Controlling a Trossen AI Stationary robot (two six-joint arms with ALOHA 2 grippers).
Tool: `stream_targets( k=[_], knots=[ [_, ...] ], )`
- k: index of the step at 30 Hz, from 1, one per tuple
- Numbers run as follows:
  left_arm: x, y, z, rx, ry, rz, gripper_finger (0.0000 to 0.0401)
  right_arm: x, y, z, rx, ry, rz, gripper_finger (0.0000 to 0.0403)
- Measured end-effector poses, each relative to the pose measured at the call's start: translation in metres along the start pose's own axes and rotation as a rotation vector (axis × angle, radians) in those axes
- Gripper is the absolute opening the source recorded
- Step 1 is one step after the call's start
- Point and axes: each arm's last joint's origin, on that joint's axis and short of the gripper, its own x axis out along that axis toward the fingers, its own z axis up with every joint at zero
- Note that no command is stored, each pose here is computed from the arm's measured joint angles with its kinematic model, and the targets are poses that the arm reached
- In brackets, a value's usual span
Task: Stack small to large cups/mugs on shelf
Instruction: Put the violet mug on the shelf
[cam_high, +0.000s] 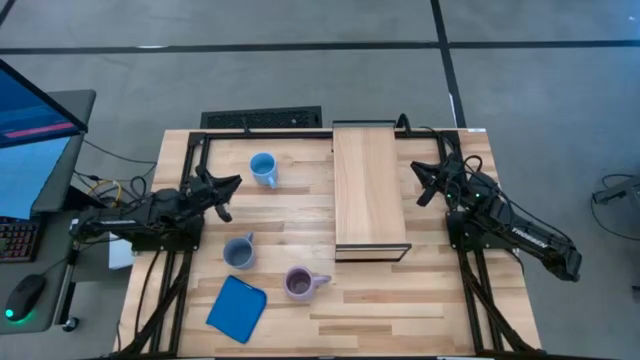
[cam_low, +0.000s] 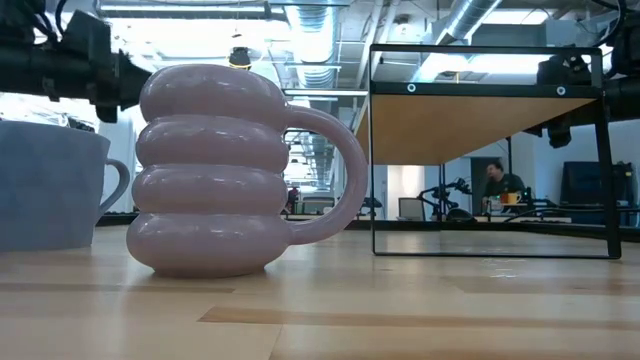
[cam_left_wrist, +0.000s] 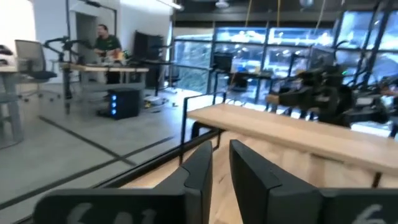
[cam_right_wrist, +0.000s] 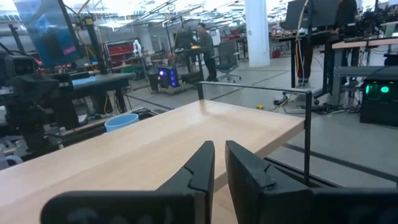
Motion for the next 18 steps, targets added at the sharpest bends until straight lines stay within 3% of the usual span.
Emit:
stream_targets(
  k=[7, 11, 18],
  knots=[
    [-0.001, 0.000, 0.016, -0.002, -0.056, 0.000, 0.0115, 0.000, 0.000, 0.000, 0.000, 0.000, 0.000, 0.0064],
    [0.001, -0.004, 0.021, 0.070, -0.028, -0.085, 0.0131, 0.000, 0.000, 0.000, 0.000, -0.001, -0.001, 0.0064],
    [0.015, -0.013, 0.032, 0.175, 0.238, -0.099, 0.0129, 0.000, 0.000, 0.000, -0.007, -0.004, -0.002, 0.0064]
  ],
)
